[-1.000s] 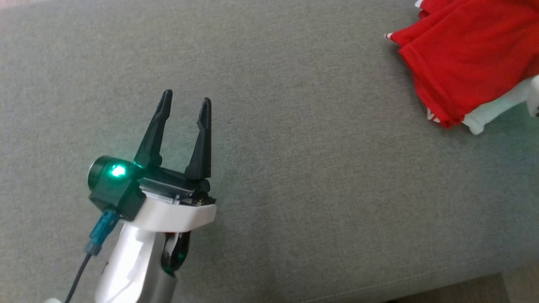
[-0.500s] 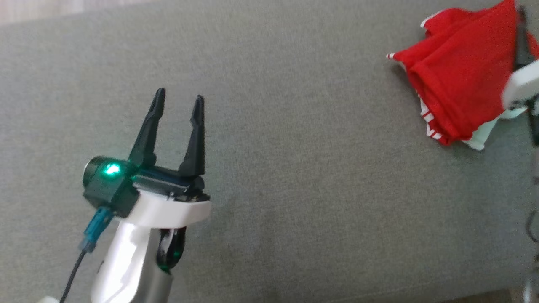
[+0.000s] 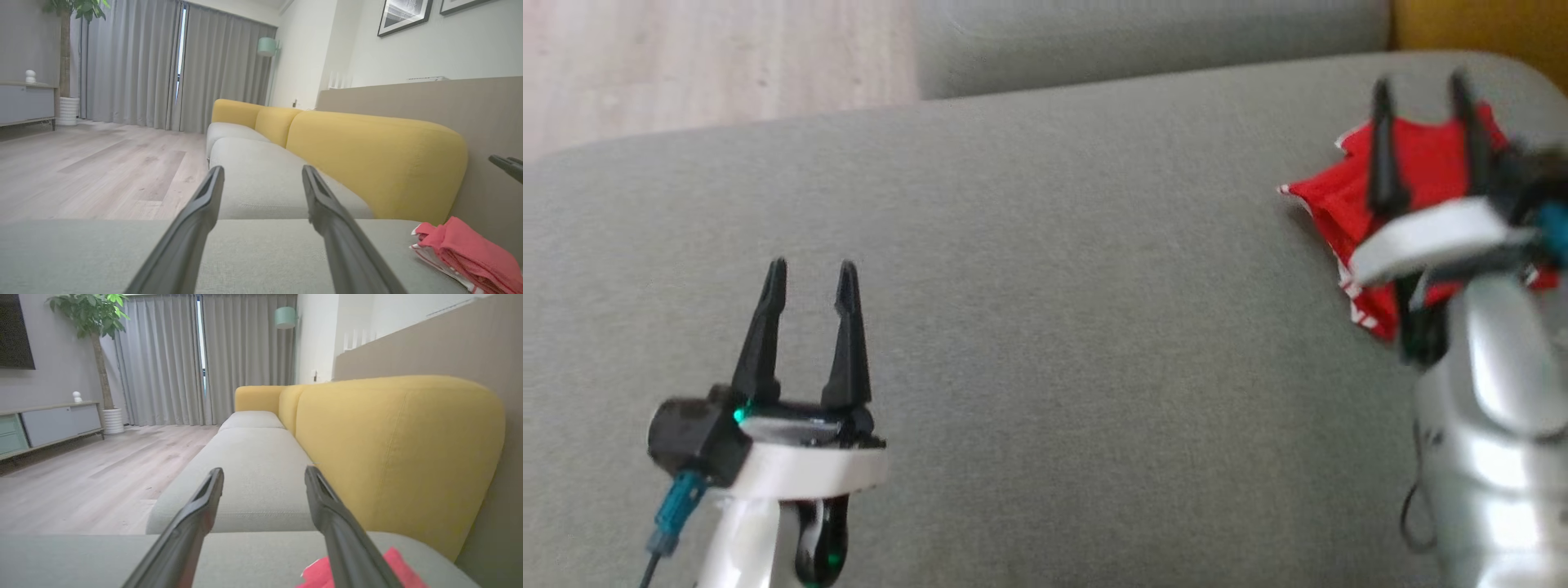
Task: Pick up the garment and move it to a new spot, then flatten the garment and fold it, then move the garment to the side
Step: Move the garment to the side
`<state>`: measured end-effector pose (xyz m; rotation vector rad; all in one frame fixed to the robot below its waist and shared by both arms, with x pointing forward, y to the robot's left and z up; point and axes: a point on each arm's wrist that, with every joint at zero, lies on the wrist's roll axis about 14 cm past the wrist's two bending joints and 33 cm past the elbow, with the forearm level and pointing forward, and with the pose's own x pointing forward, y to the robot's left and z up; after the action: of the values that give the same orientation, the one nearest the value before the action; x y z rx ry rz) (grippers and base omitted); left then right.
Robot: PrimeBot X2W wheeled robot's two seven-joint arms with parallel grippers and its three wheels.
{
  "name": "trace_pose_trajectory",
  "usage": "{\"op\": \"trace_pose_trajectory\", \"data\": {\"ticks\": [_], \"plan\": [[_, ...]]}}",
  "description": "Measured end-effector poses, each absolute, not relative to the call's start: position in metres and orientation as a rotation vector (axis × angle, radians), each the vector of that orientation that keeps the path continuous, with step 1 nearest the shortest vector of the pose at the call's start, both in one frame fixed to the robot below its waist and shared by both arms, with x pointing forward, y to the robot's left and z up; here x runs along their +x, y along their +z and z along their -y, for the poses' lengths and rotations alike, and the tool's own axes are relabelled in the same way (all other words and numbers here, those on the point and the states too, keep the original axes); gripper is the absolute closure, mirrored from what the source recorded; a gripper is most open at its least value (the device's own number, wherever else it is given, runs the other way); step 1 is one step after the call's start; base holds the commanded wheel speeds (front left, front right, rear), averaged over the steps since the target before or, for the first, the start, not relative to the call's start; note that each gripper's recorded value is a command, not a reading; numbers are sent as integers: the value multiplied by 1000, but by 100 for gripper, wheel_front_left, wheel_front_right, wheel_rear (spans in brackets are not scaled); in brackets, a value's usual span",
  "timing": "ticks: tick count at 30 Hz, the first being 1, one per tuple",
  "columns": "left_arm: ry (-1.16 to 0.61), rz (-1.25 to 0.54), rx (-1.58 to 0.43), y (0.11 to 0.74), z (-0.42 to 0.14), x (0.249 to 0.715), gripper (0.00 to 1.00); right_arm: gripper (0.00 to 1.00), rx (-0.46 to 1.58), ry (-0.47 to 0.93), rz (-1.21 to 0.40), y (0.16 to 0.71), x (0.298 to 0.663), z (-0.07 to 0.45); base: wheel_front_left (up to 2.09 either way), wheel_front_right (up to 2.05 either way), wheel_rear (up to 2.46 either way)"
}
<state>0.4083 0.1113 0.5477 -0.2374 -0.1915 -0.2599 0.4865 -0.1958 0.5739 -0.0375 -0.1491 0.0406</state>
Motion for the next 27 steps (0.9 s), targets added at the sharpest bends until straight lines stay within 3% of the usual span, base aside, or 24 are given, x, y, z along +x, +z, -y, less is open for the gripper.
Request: {"op": "trace_pose_trajectory", "data": {"ticks": [12,18,27], "plan": [[-163,141,-261,529,-141,371,0,0,133,145,92,526,430,150,0,0,0],[-136,105,-306,516,-147,360,0,0,193,123,69,509,397,154,0,0,0],[-116,83,-338,508,-152,357,0,0,199,121,75,509,387,155,0,0,0]]}}
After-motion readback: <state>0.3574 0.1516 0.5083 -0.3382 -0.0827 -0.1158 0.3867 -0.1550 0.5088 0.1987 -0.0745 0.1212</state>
